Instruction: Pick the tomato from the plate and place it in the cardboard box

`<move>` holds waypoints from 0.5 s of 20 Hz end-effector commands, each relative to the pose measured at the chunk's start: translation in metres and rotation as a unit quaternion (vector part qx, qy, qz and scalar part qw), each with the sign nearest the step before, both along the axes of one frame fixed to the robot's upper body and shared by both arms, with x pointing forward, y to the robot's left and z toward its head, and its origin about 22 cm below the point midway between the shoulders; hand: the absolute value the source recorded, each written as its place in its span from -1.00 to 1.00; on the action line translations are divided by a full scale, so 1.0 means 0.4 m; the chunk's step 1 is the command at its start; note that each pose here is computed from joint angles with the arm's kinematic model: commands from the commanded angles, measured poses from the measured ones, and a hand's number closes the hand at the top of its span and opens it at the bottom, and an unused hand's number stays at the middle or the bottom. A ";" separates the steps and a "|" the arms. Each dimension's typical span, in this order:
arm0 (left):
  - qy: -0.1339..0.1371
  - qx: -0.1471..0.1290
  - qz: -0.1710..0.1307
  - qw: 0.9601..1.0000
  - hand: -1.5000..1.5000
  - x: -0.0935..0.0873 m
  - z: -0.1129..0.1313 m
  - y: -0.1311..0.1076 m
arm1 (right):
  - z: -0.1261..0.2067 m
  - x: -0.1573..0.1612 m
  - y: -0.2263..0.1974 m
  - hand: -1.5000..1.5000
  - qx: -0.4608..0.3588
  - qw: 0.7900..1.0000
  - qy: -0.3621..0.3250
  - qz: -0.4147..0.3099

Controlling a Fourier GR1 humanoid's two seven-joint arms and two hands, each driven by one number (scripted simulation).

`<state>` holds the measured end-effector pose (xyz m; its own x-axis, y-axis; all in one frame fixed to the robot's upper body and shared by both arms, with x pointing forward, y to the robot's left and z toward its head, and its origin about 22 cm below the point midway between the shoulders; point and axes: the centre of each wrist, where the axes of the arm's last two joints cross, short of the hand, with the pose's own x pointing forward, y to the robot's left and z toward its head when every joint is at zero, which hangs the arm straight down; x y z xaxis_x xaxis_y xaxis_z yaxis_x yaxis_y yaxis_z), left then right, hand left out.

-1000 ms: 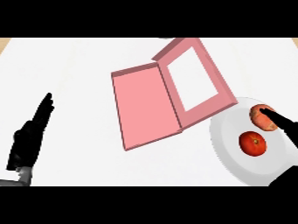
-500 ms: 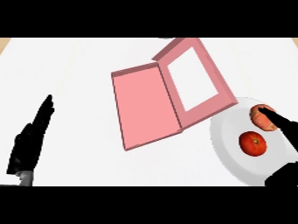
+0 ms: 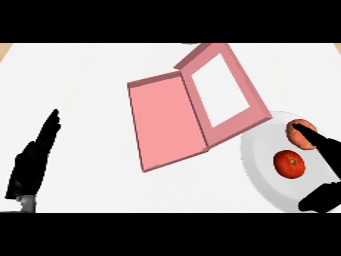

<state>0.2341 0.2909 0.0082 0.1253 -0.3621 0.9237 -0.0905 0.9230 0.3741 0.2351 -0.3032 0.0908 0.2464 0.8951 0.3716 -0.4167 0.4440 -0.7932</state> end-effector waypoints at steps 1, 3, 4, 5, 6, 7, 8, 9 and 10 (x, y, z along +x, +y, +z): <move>0.002 -0.003 0.001 1.000 0.00 -0.023 0.025 -0.034 | -0.039 -0.039 0.043 -1.00 0.002 1.000 -0.001 0.008; -0.011 -0.002 0.002 1.000 0.00 0.019 -0.025 0.008 | -0.042 -0.004 -0.008 -1.00 -0.011 1.000 0.007 0.002; -0.008 -0.003 0.001 1.000 0.00 0.016 -0.017 -0.008 | 0.004 0.017 0.018 -1.00 -0.008 1.000 0.000 0.001; -0.004 0.003 0.000 1.000 0.00 -0.005 0.010 -0.030 | -0.077 0.036 0.043 -1.00 -0.010 1.000 0.006 0.013; -0.001 -0.003 0.000 1.000 0.00 -0.012 -0.010 -0.016 | -0.070 0.001 0.006 -1.00 -0.011 1.000 0.016 0.017; 0.005 -0.004 0.006 1.000 0.00 -0.028 -0.005 -0.031 | -0.085 0.034 0.004 -1.00 -0.013 1.000 0.018 0.014; -0.006 0.002 -0.002 1.000 0.00 0.010 0.021 0.041 | -0.083 0.029 0.032 -1.00 -0.015 1.000 0.017 0.017; -0.003 -0.008 0.004 1.000 0.00 0.036 0.001 -0.014 | -0.049 0.037 0.023 -1.00 -0.023 0.999 0.024 0.009; 0.003 -0.003 0.002 1.000 0.00 0.021 0.015 -0.022 | -0.057 0.018 0.036 -1.00 -0.007 0.999 0.029 0.021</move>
<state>0.2378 0.2872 0.0097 0.1235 -0.3571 0.9259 -0.0949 0.9245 0.3692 0.2435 -0.2942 0.0687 0.2369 0.9087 0.3437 -0.4526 0.4162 -0.7886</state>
